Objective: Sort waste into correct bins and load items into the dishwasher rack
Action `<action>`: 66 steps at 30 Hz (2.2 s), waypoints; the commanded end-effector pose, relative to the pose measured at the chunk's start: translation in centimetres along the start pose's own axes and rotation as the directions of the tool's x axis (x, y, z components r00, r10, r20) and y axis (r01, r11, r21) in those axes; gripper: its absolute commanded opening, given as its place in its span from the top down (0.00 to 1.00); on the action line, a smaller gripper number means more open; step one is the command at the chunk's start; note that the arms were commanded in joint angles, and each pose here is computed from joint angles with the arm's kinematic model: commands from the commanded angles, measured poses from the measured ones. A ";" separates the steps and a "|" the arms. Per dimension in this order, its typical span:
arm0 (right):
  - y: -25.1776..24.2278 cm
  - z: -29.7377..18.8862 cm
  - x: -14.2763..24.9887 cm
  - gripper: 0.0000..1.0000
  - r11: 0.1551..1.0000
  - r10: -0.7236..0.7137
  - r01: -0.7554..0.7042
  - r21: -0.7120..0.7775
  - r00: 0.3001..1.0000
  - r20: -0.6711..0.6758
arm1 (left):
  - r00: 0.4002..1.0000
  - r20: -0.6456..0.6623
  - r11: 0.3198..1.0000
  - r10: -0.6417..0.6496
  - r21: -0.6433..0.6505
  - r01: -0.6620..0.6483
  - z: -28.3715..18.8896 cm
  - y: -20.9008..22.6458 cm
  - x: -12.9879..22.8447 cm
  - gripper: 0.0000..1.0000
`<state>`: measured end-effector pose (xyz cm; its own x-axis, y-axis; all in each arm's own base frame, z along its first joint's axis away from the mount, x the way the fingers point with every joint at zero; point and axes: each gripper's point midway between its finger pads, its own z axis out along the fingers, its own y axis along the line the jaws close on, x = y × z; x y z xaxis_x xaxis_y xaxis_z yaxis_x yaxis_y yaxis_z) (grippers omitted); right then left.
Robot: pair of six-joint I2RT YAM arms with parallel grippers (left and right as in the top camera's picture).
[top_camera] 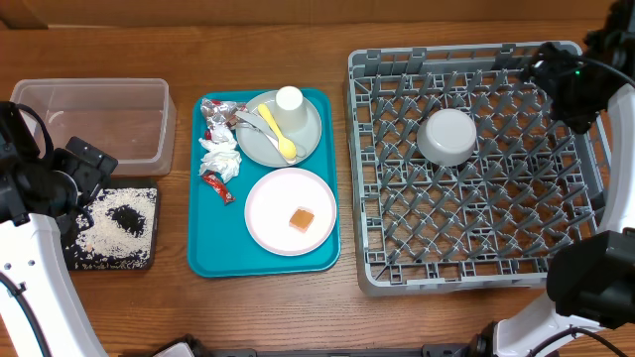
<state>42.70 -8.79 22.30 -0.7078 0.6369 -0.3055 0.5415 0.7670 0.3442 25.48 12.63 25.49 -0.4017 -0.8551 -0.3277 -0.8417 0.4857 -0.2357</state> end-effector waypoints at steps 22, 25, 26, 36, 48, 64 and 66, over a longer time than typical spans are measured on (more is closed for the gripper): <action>-0.2 -1.4 -1.2 0.00 1.000 0.015 -0.015 -0.013 0.998 0.054 | 1.000 0.016 1.000 -0.016 0.005 0.016 -0.2 -0.1 -0.4 0.00; -0.2 -1.4 -1.2 0.00 1.000 0.015 -0.015 -0.013 0.998 0.054 | 1.000 0.016 1.000 -0.016 0.005 0.016 -0.2 -0.1 -0.4 0.00; -0.2 -1.4 -1.2 0.00 1.000 0.015 -0.015 -0.013 0.998 0.054 | 1.000 0.010 1.000 -0.026 0.014 0.026 -0.2 -0.3 -0.3 0.00; -0.2 -1.4 -1.2 0.00 1.000 0.015 -0.015 -0.013 0.998 0.054 | 0.963 -0.268 0.958 -0.001 0.277 0.078 -1.5 -4.7 4.6 0.00; -0.2 -1.4 -1.2 0.00 1.000 0.015 -0.015 -0.013 0.998 0.053 | 0.727 -0.245 0.736 0.641 0.465 -0.492 -3.3 -8.6 14.5 0.00; -0.2 -1.4 -1.2 0.00 1.000 0.015 -0.015 -0.013 0.998 0.054 | 0.385 -0.205 0.436 0.900 0.398 -0.807 1.5 -8.7 27.1 0.00; -0.2 -1.4 -1.2 0.00 1.000 0.015 -0.015 -0.013 0.998 0.054 | 0.365 -0.237 0.433 0.900 0.404 -0.806 3.0 -8.3 28.3 0.05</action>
<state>42.73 -9.67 22.39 -0.6924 0.6493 -0.3147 0.5540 0.7578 0.3446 22.79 -14.81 18.67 -0.9777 0.0952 -0.1870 0.1381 0.9629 -0.2320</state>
